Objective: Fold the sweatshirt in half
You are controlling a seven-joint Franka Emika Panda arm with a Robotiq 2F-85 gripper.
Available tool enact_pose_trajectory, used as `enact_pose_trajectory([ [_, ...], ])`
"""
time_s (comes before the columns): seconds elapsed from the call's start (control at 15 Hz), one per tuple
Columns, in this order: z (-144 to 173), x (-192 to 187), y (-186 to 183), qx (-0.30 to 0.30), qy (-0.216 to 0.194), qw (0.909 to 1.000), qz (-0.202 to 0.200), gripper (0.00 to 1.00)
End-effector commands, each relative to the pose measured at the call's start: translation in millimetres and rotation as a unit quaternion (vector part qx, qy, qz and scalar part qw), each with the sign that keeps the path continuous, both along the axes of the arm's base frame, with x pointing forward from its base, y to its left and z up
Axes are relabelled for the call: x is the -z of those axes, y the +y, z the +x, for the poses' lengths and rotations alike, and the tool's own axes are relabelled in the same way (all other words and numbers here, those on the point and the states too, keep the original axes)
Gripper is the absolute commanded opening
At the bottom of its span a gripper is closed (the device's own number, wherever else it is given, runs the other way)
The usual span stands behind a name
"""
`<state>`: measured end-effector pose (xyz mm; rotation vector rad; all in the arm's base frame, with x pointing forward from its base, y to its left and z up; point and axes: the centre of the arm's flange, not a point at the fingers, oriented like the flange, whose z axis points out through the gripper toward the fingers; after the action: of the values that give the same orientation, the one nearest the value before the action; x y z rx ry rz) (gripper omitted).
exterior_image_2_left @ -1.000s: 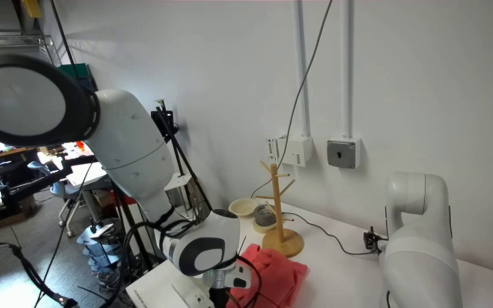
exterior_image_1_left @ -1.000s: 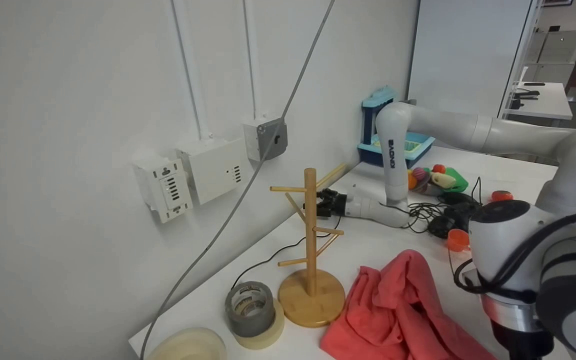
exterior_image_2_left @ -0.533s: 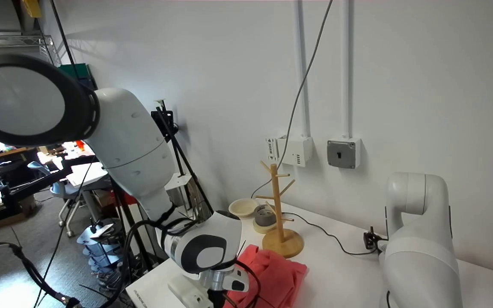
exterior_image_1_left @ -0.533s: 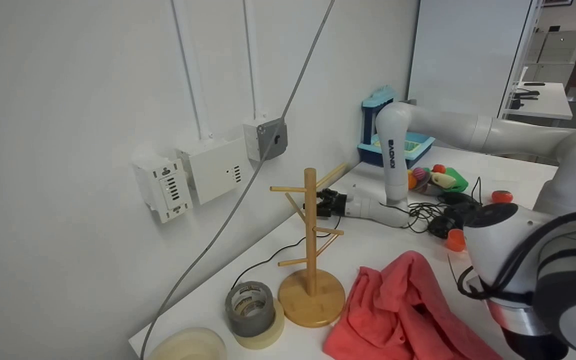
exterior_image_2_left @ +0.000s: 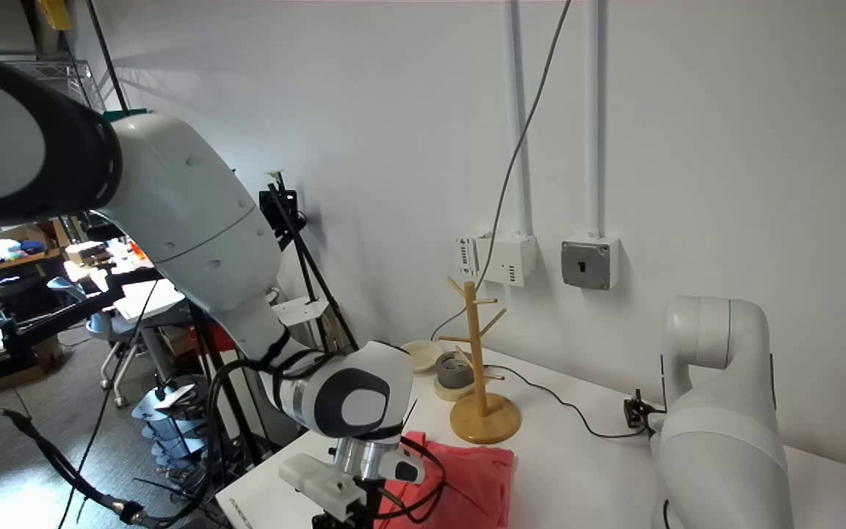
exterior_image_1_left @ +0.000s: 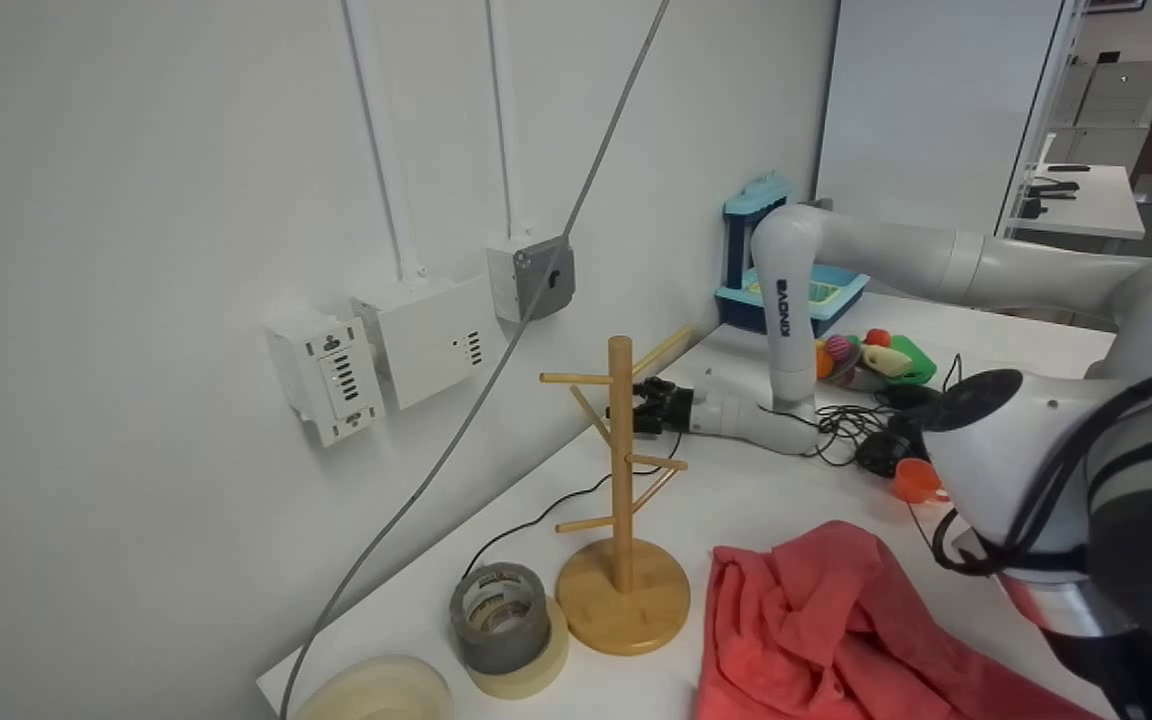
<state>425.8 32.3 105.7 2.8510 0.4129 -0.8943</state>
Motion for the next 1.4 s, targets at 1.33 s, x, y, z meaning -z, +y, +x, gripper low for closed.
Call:
enact_pose_trajectory([
  [1.33, 143, -100, 165, 0.067, -0.517, 0.8478, -0.095, 0.01],
])
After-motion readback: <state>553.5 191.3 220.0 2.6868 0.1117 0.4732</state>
